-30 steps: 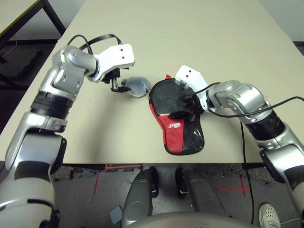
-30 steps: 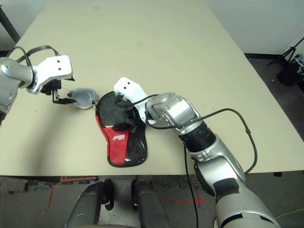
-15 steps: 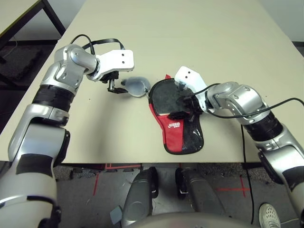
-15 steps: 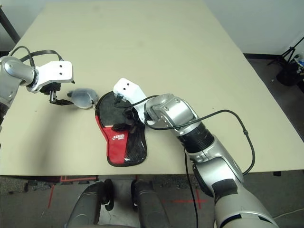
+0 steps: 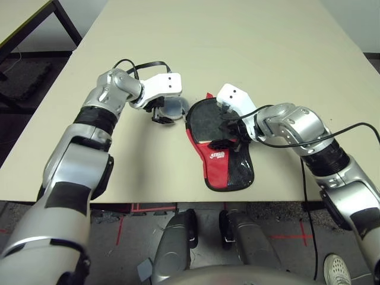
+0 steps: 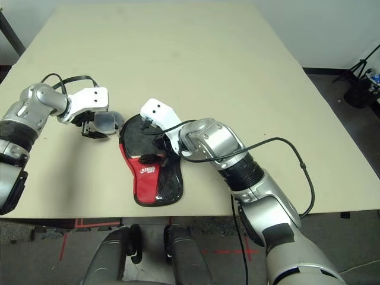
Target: Store the ping-pong paddle in its case and zip it.
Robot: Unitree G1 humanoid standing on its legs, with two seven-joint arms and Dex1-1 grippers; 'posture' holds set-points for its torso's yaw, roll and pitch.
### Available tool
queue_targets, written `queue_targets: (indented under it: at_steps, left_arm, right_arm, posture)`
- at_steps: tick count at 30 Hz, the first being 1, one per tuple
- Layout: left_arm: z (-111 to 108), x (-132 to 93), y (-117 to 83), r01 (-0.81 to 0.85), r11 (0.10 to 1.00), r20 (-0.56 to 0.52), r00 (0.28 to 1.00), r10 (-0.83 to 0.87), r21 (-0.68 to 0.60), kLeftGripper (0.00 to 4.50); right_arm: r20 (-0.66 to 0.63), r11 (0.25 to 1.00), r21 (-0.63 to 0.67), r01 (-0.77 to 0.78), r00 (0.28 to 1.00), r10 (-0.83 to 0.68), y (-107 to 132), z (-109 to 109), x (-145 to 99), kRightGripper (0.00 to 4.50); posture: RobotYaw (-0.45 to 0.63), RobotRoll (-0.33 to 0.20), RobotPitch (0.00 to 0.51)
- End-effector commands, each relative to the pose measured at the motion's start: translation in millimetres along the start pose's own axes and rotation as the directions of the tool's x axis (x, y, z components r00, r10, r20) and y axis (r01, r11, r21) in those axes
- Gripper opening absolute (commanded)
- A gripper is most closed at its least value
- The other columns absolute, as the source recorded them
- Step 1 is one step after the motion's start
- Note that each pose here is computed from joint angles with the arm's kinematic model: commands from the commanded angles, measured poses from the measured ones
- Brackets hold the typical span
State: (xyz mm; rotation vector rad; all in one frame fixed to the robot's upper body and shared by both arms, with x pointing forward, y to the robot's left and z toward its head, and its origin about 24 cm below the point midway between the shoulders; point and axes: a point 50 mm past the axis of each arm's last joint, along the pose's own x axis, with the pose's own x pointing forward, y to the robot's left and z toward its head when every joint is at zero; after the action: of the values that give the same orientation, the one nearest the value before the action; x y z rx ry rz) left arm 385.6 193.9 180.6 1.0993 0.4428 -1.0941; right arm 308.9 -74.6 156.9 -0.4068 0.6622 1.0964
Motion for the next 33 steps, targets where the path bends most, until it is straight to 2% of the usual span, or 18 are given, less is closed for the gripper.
queue_targets:
  at_steps: [1,9,13,20,31,33]
  left_arm:
    - [-7.9,8.4,-8.4,0.051,0.999,-0.043,0.998,-0.051,-0.008,3.63]
    - [-11.7,5.8,2.4,-0.079,0.995,-0.09,0.993,0.073,-0.066,1.22]
    - [-11.3,12.6,5.6,-0.162,0.983,-0.102,0.983,0.153,-0.091,0.36]
    - [-6.0,27.7,12.7,-0.343,0.935,-0.144,0.934,0.328,-0.092,0.26]
    - [22.6,46.1,23.2,-0.515,0.857,-0.137,0.849,0.51,-0.003,0.25]
    - [33.6,52.5,24.6,-0.554,0.832,-0.121,0.824,0.553,0.025,0.25]
  right_arm:
    - [-0.029,0.999,-0.036,-0.001,1.0,0.0,2.4,-5.8,6.5,4.5]
    - [-0.081,0.99,-0.141,-0.011,0.997,-0.001,6.4,-13.4,11.8,4.5]
    - [-0.099,0.988,-0.153,-0.036,0.995,0.021,11.0,-17.5,13.5,4.5]
    - [-0.119,0.987,-0.151,-0.056,0.992,0.038,14.7,-23.0,16.7,4.5]
    - [-0.123,0.989,-0.131,-0.072,0.991,0.056,18.9,-26.3,21.0,4.5]
    - [-0.121,0.989,-0.128,-0.071,0.991,0.056,19.1,-26.3,21.5,4.5]
  posture:
    - [-0.11,0.0,0.178]
    - [-0.1,0.0,0.188]
    - [-0.09,0.0,0.196]
    - [-0.09,0.0,0.213]
    - [-0.11,0.0,0.225]
    - [-0.12,0.0,0.229]
